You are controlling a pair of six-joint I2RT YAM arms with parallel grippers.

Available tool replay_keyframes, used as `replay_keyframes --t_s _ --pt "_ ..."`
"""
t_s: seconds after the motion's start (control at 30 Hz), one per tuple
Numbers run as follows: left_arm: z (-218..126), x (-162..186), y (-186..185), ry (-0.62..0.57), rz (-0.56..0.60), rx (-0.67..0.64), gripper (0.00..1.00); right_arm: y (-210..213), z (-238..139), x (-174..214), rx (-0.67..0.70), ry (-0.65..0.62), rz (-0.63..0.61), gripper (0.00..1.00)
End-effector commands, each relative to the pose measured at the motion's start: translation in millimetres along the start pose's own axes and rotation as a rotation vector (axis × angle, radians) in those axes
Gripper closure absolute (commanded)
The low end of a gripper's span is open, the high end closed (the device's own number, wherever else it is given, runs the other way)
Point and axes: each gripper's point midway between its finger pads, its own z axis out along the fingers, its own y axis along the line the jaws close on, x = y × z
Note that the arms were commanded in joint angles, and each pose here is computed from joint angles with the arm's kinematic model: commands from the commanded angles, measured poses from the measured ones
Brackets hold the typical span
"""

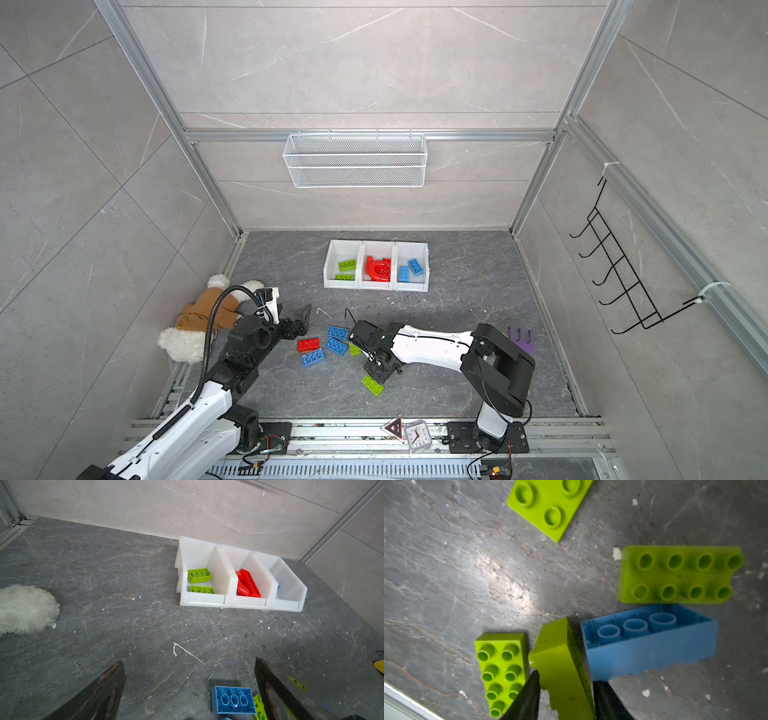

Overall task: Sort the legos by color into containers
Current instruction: 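Lower and close the right gripper on a lime-green brick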

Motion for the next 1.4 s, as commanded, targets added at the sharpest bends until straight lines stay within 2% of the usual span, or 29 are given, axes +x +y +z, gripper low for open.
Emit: replay_keyframes --t_s 0.0,0.4,0.47,0.5,0.57,0.73,1.1,1.37 --pt "-3 -18 -4 -0.057 0.001 0.013 0.0 -3 -3 2 0.011 -0.011 0.012 0.6" --pt "-3 -17 -4 -0.056 -0.001 0.014 0.0 -2 -54 -16 -0.036 -0.133 0.008 0.69" --pt "-2 -18 -5 -0.057 -0.001 0.016 0.0 -8 -60 -21 -0.03 -0.145 0.021 0.66" --pt "-2 -18 -5 -0.055 0.001 0.017 0.0 -12 -60 -21 -0.01 -0.134 0.022 0.59" --pt "-3 -18 -5 -0.056 0.002 0.014 0.0 -17 -56 -17 0.019 -0.103 0.017 0.5" --pt "-4 -19 -5 -0.06 0.002 0.014 0.0 -7 -41 -4 -0.032 -0.057 0.006 0.46" --pt "-2 -17 -4 -0.054 0.001 0.012 0.0 3 -8 3 -0.054 -0.005 -0.009 0.48" --pt "-2 -16 -3 -0.053 0.002 0.009 0.0 -1 7 2 -0.027 0.015 -0.007 0.56"
